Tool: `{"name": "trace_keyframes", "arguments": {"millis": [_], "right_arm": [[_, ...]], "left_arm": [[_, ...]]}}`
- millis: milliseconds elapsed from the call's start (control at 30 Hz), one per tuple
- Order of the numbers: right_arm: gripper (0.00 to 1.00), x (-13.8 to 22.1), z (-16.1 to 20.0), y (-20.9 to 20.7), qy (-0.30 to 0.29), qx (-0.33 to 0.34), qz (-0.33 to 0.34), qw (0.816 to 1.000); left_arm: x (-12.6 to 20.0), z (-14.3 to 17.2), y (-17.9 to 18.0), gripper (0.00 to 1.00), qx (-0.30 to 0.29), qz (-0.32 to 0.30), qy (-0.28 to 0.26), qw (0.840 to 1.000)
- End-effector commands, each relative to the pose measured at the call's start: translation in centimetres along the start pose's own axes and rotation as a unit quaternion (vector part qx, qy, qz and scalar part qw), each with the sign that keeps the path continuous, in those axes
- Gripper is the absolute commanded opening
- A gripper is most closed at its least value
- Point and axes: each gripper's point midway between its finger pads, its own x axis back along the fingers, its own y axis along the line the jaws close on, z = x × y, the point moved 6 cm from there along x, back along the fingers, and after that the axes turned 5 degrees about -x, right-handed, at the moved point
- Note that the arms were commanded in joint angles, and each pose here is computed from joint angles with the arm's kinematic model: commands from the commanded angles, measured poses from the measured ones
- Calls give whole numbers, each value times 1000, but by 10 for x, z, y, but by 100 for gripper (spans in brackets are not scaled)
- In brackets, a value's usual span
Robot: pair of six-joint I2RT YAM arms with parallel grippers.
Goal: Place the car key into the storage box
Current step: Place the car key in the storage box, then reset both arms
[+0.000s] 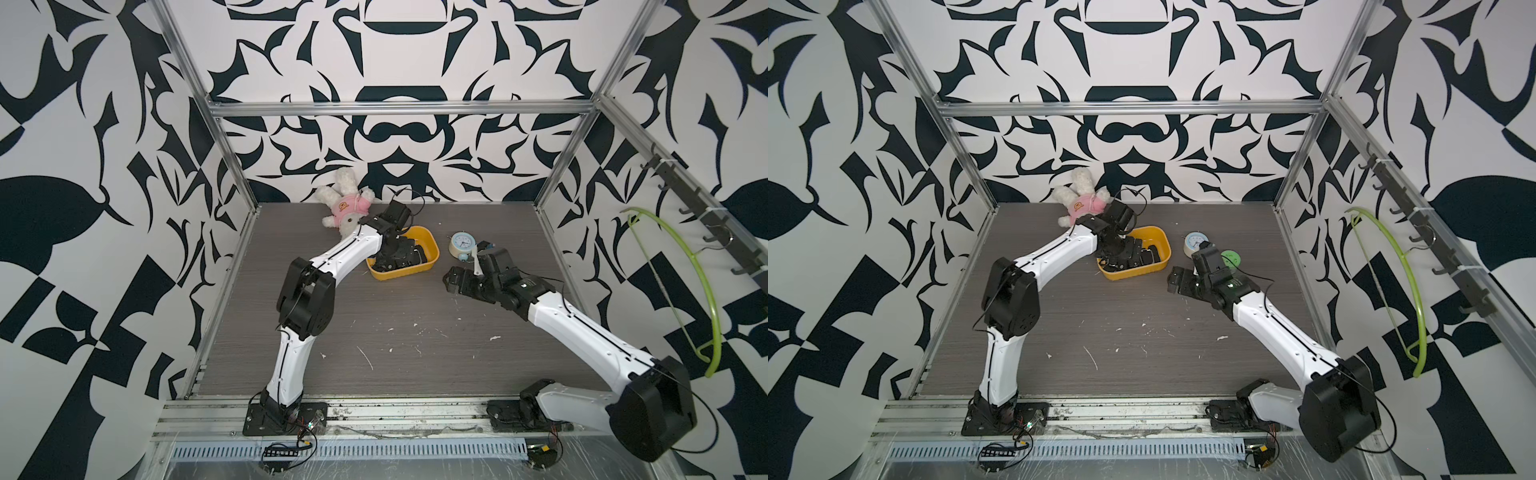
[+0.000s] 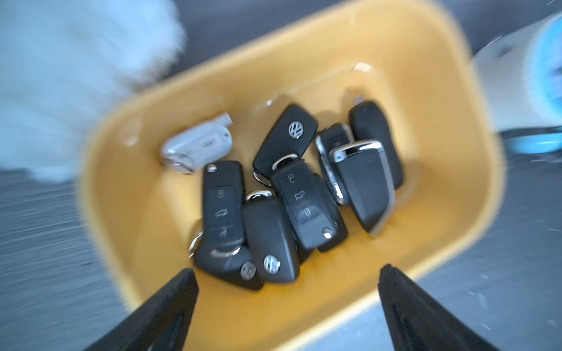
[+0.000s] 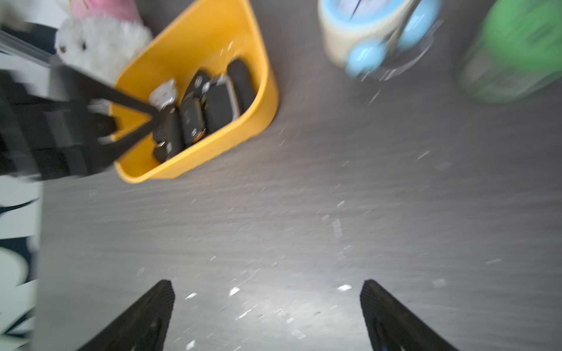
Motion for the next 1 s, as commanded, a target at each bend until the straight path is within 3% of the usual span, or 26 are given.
{"name": "trace_keyframes", "arguments": {"millis": [0,200,300,500,667,767,900,967], "right_arm": [[99,20,-26,-26,-98,84,101,986],[99,31,-42,-61,-233,154,167,946],[99,25,-44,-84,-269,165,208,926],[99,-12,-44,-112,-293,155,214,919],[99,-27,-51,-123,-356,148,242,890],[100,-27,-55,-122,-351,144,248,891],[100,-18,-53,-116,-411,156,199,876],[100,-27,-58,-109,-381,177,188,888]], "left_arm": [[64,-9,15,99,15,-18,-61,998],[98,25,67,99,61,-87,-96,990],[105,51,108,99,99,-127,-105,981],[109,107,198,99,188,-184,-132,956],[106,144,234,99,158,-247,-194,936],[93,162,242,100,146,-268,-217,927],[68,170,246,99,143,-260,-227,927],[58,165,245,99,127,-248,-237,931]]}}
